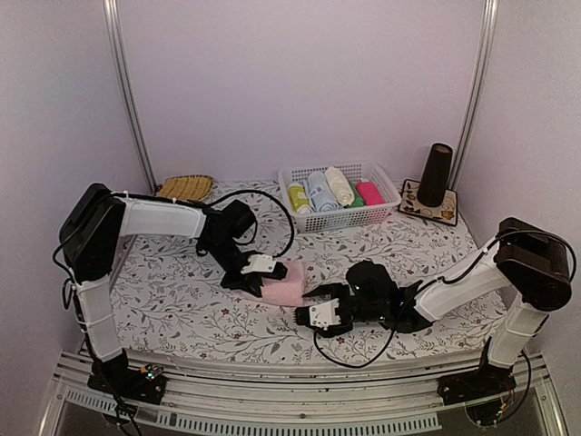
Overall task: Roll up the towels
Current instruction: Roll the towel at the center of the board.
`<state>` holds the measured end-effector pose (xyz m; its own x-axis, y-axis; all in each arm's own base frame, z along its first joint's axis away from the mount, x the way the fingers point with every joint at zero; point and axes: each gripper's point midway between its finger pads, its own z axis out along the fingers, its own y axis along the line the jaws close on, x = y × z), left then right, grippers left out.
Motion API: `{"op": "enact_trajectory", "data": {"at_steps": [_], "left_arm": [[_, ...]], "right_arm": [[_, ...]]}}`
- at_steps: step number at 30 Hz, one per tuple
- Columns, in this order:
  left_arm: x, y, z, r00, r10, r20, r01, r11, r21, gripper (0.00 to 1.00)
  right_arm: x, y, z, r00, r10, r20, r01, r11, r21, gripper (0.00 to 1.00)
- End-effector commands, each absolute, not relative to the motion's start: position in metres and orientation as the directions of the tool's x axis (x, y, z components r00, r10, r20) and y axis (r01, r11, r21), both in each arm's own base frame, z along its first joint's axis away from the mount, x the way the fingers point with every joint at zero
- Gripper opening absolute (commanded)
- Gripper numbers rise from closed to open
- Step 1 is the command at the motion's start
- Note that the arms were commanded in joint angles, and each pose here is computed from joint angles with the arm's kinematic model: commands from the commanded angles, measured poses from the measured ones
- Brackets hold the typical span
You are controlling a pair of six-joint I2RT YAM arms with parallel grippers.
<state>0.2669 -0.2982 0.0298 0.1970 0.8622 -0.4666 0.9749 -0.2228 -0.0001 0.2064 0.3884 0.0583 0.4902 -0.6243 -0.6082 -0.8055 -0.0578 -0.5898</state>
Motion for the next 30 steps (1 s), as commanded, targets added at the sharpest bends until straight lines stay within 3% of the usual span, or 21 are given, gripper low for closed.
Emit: {"op": "enact_trajectory", "data": {"at_steps": [1,10,23,25,30], "left_arm": [[0.227,-0.271,-0.005,0.096,0.919,-0.382,0.939,-0.21,-0.271,0.03],[0.231,-0.267,-0.009,0.071,0.93,-0.361,0.922,-0.199,-0.333,0.04],[0.229,-0.26,-0.015,0.072,0.938,-0.338,0.908,-0.202,-0.367,0.03],[0.228,-0.258,-0.015,0.078,0.938,-0.339,0.907,-0.208,-0.366,0.04],[0.23,-0.256,-0.015,0.09,0.937,-0.336,0.915,-0.211,-0.343,0.09]], "right_arm": [[0.231,0.394,0.068,0.675,-0.623,-0.394,-0.562,-0.089,-0.822,0.7],[0.249,0.407,0.048,0.755,-0.63,-0.181,-0.395,-0.217,-0.893,0.73],[0.27,0.423,0.034,0.77,-0.634,-0.07,-0.299,-0.261,-0.918,0.71],[0.272,0.425,0.032,0.765,-0.64,-0.079,-0.309,-0.256,-0.916,0.63],[0.272,0.427,0.027,0.751,-0.648,-0.129,-0.384,-0.269,-0.883,0.29]]}}
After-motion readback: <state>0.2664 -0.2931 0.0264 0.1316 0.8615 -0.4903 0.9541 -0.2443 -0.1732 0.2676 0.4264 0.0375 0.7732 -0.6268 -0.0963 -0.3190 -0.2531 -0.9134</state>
